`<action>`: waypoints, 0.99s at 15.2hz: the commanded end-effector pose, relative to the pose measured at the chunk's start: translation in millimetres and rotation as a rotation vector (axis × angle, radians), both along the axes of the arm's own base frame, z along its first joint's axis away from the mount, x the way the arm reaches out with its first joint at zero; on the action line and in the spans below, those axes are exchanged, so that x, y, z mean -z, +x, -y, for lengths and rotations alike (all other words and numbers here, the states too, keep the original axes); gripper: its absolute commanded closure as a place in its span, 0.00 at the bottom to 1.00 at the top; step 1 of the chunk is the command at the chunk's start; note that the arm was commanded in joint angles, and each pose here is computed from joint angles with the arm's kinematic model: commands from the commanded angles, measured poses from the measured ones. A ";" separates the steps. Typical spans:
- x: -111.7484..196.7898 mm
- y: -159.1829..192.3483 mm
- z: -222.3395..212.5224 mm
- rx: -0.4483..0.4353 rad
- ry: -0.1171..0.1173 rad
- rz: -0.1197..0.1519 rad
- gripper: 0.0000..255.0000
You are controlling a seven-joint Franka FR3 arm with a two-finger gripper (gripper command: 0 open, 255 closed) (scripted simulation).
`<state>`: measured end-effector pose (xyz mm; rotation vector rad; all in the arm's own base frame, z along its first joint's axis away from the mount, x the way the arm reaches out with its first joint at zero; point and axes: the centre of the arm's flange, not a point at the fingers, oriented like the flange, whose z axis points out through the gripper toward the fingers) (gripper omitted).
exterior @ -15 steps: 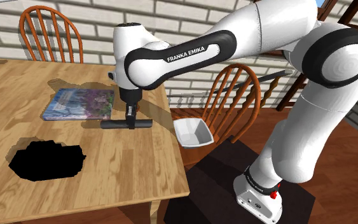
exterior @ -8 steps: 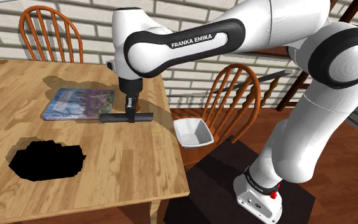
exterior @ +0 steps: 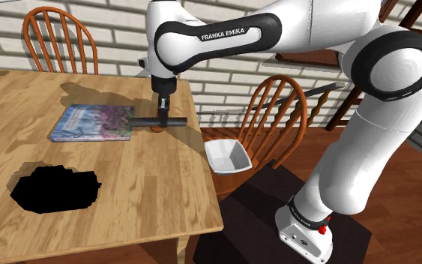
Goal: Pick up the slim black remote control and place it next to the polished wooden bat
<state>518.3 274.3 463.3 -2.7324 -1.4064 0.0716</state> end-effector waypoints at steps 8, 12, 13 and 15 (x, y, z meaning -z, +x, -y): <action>1.0 69.3 100.8 -0.001 0.000 0.001 1.00; 1.0 99.8 143.9 -0.001 0.000 0.001 1.00; 1.0 107.4 154.7 -0.001 0.000 0.001 1.00; 1.0 122.6 176.2 -0.001 0.000 0.001 1.00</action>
